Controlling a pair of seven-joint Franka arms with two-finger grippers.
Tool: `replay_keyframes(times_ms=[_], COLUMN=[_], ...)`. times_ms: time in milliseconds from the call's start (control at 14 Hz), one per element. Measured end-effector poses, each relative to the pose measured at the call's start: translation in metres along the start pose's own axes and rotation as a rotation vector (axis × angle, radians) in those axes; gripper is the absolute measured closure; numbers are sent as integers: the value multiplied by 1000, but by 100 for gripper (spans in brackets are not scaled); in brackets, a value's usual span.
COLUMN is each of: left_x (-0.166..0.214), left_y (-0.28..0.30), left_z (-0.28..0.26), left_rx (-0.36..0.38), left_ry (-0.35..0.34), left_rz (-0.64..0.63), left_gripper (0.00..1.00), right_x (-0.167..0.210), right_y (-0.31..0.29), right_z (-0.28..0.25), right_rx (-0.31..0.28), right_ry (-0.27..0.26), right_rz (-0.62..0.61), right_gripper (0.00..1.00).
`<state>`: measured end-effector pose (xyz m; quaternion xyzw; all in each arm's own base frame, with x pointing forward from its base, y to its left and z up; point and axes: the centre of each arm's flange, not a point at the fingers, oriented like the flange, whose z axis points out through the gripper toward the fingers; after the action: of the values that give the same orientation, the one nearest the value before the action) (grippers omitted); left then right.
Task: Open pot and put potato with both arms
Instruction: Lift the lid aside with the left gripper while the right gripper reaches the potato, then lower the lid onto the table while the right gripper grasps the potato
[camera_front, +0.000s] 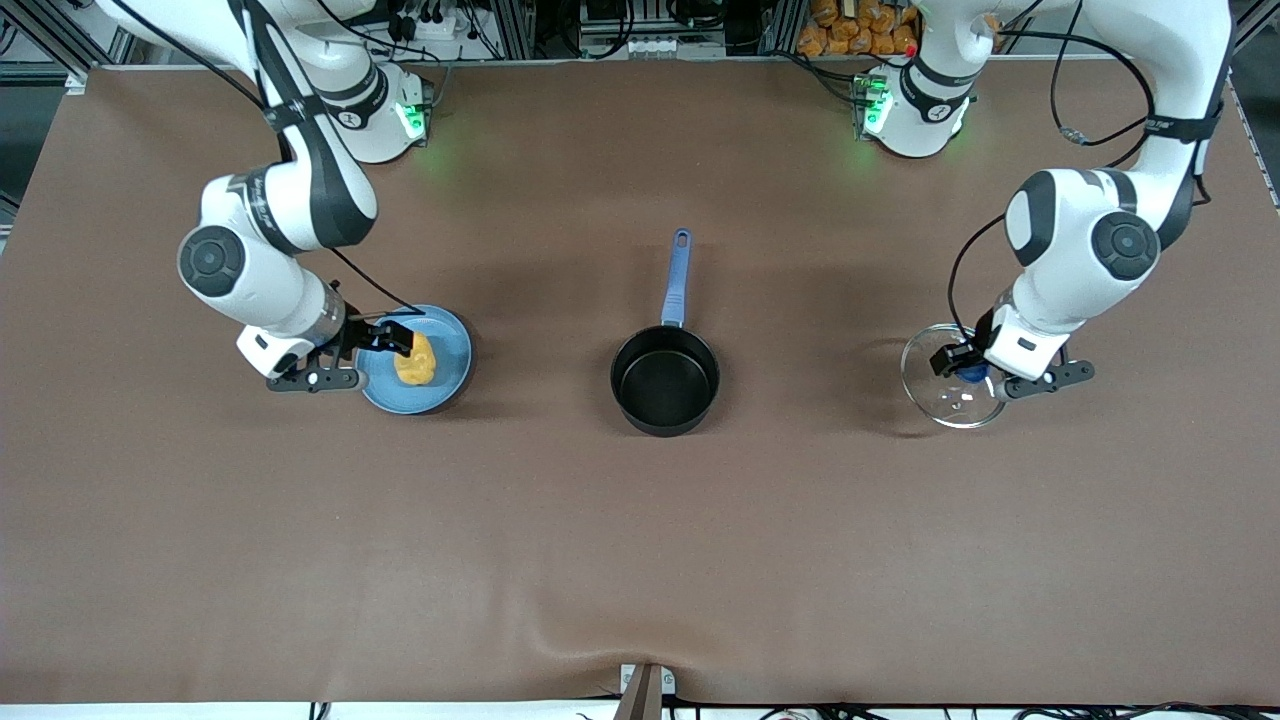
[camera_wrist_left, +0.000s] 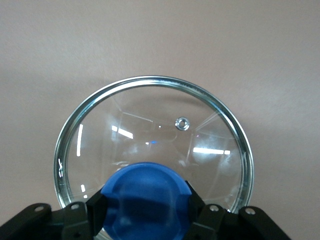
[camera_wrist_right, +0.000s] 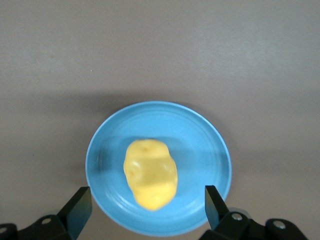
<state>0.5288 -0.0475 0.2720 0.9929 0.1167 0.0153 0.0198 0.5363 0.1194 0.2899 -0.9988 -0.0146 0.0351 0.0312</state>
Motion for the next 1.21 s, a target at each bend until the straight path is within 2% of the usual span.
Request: replay_keyframes(times_ms=[357, 500, 571, 643, 714, 786, 857, 929, 1000, 1071, 1214], left_x=[-11, -13, -14, -14, -13, -11, -9, -5, 0, 7, 29], left_y=[-3, -2, -1, 1, 2, 3, 5, 10, 19, 28, 45], left_z=[47, 63, 67, 69, 68, 66, 63, 58, 48, 32, -16], left_rx=[9, 10, 10, 9, 7, 5, 2, -5, -14, -21, -21], left_ry=[-24, -28, -31, -31, -28, -23, -16, -3, 12, 18, -5], left_rz=[22, 25, 28, 32, 33, 34, 36, 42, 53, 61, 58], left_gripper=[44, 44, 39, 30, 19, 8, 1, 0, 0, 0, 0], right_x=[-6, -12, -15, -17, -18, -18, -19, -18, -15, -8, 14], right_y=[-7, -5, -3, -3, -4, -5, -8, -10, -13, -21, -54], right_z=[58, 71, 78, 84, 87, 87, 87, 84, 80, 69, 24], right_rx=[-3, -3, -4, -4, -5, -5, -5, -4, -3, -2, 1], right_ry=[2, 20, 26, 25, 23, 24, 25, 29, 34, 22, -35], right_rz=[-15, -13, -13, -13, -15, -18, -23, -26, -31, -30, 18], right_gripper=[0, 0, 0, 6, 7, 15, 27, 34, 34, 34, 34])
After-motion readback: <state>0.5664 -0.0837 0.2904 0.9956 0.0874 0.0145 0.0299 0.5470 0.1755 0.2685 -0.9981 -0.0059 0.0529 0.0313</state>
